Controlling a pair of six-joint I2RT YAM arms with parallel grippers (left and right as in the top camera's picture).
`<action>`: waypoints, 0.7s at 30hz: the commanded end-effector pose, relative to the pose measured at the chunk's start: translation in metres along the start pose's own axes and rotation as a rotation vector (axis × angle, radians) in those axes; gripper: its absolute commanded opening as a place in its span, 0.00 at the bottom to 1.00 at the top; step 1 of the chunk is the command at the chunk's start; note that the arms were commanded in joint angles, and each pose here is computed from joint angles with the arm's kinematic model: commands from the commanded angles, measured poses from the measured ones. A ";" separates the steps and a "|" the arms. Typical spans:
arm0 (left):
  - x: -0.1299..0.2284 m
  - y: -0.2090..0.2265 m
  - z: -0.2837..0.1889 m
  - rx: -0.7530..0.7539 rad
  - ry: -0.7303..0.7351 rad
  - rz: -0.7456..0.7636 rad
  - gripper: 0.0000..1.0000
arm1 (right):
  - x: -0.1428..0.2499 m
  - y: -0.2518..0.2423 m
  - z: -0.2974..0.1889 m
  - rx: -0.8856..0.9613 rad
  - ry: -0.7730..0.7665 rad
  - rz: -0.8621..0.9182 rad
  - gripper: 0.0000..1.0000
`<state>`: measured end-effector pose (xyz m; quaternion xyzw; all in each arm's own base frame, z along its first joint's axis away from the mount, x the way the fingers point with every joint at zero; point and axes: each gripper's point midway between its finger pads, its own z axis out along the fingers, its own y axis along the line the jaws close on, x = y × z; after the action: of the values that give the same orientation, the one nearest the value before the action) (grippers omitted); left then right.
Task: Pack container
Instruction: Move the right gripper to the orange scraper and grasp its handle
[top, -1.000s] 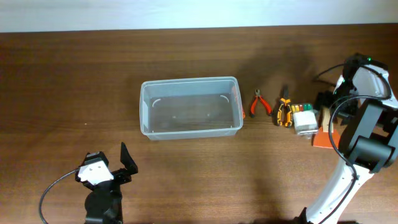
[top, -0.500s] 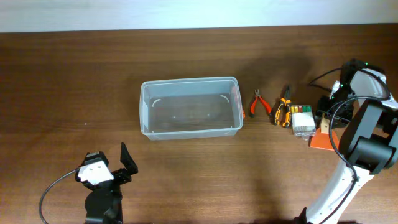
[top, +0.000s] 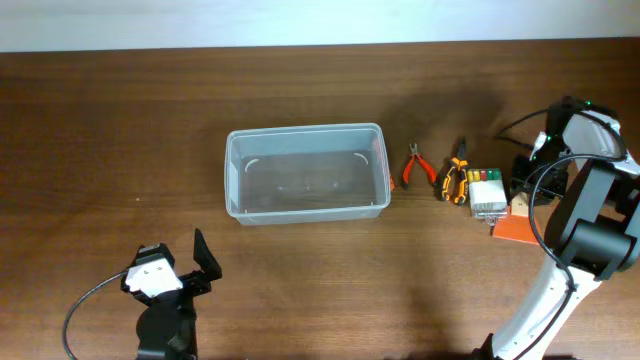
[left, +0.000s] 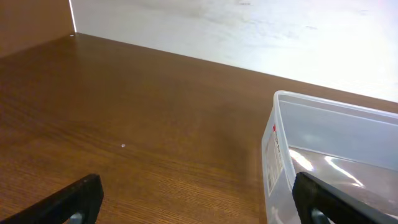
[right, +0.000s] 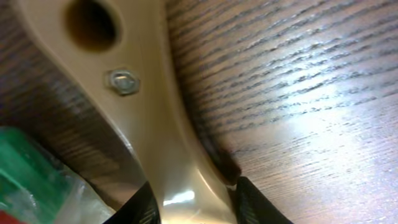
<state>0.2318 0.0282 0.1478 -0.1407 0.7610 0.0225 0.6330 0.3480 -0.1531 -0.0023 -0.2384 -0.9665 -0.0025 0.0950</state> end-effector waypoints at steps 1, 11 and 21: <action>0.001 0.000 0.000 0.001 0.000 0.010 0.99 | 0.008 -0.006 0.020 0.048 0.045 0.052 0.34; 0.001 0.000 0.000 0.000 0.000 0.010 0.99 | 0.004 -0.004 0.020 0.039 0.029 0.112 0.40; 0.001 0.000 0.000 0.001 0.000 0.010 0.99 | 0.016 -0.006 0.020 0.047 0.079 0.045 0.50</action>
<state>0.2318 0.0282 0.1478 -0.1407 0.7610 0.0225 0.6330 0.3432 -0.1538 -0.0007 -0.2710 -0.9571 0.0069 0.1022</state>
